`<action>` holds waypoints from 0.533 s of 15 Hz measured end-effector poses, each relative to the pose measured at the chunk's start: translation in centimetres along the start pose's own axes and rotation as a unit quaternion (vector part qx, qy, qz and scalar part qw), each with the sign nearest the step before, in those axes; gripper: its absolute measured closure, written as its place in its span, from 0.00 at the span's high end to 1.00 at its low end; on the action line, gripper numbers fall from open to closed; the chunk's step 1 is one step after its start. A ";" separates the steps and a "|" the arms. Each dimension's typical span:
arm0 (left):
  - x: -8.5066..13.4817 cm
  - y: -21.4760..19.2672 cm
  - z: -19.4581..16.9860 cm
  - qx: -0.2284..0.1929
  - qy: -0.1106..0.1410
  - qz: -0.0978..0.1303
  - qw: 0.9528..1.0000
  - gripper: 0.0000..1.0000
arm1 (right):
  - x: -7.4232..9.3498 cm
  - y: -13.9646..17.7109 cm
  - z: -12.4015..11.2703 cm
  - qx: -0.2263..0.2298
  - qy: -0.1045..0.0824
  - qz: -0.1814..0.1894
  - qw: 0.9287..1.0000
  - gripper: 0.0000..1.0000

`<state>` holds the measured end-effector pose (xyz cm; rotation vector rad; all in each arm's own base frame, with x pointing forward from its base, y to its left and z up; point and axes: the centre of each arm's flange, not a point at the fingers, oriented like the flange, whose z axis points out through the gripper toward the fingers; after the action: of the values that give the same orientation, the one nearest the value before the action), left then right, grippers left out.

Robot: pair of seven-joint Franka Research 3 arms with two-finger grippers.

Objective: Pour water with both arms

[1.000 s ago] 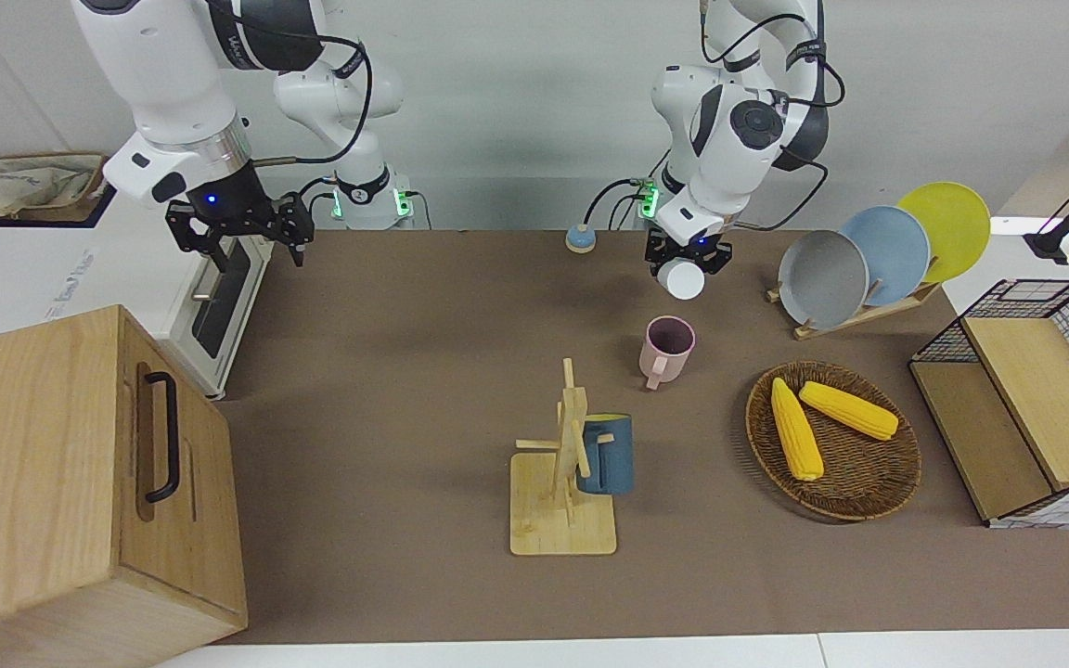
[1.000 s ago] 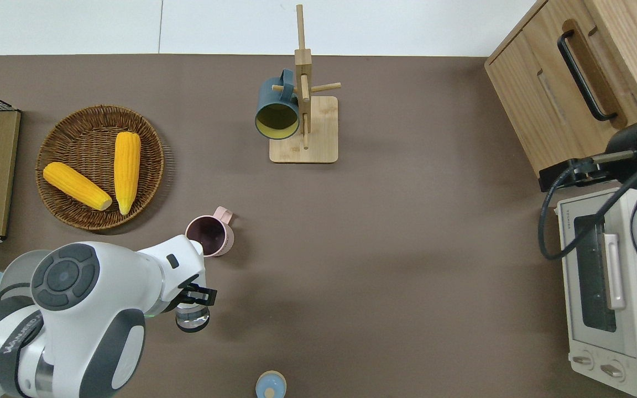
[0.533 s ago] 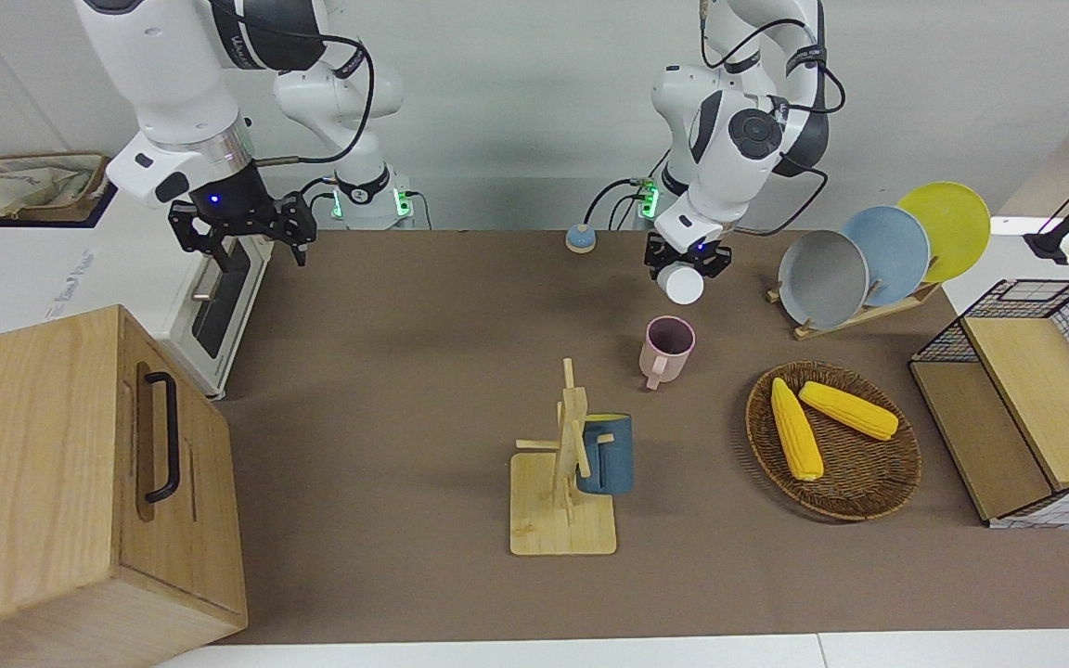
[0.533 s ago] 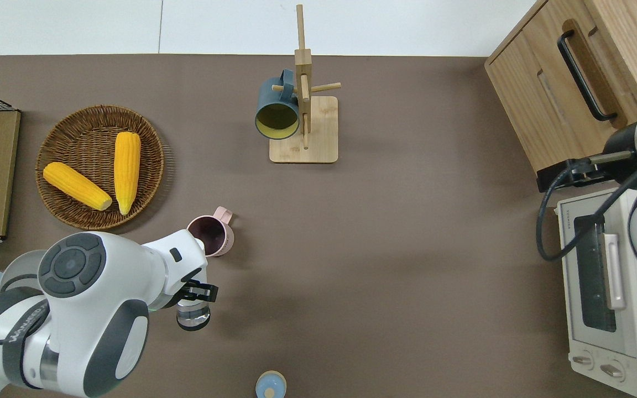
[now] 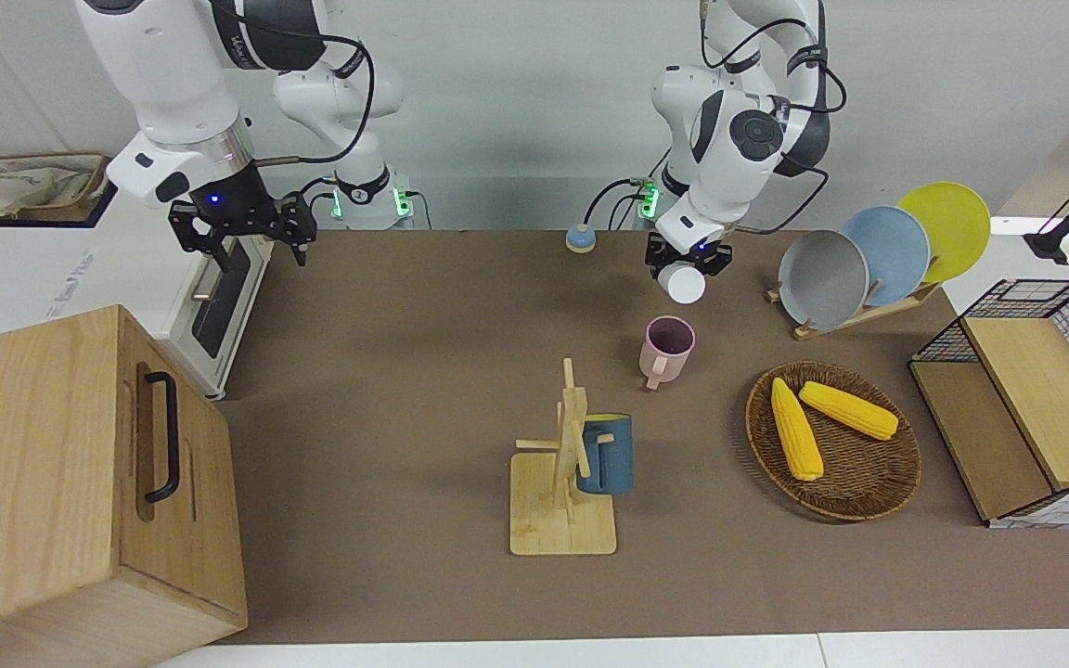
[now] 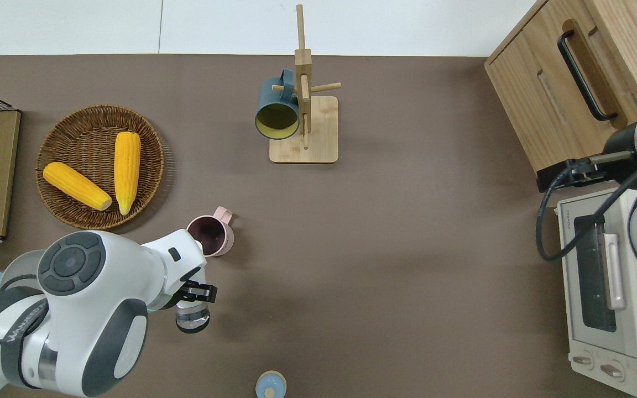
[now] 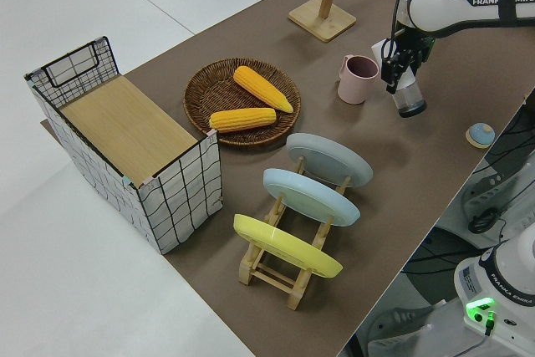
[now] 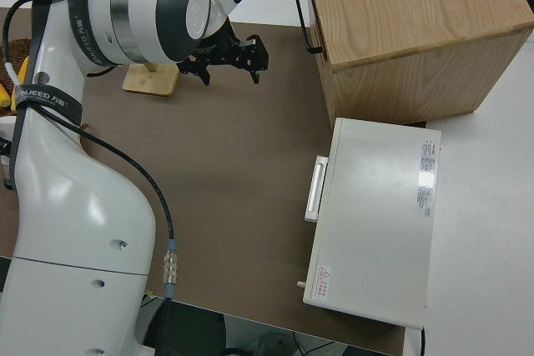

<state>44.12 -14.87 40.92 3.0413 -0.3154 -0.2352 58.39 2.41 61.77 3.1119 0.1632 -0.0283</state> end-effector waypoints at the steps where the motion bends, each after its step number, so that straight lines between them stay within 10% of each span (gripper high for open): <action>1: 0.0 0.0 0.0 0.000 -0.001 -0.001 1.000 0.64 | 0.0 0.0 0.0 0.000 0.000 0.000 1.000 0.99; 8: -0.1 0.0 -0.3 0.006 -0.012 -0.007 1.000 0.64 | 0.0 0.0 0.0 0.000 0.000 0.000 1.000 0.99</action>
<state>44.10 -14.84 41.20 3.0557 -0.2990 -0.2707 58.39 2.41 61.77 3.1119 0.1633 -0.0283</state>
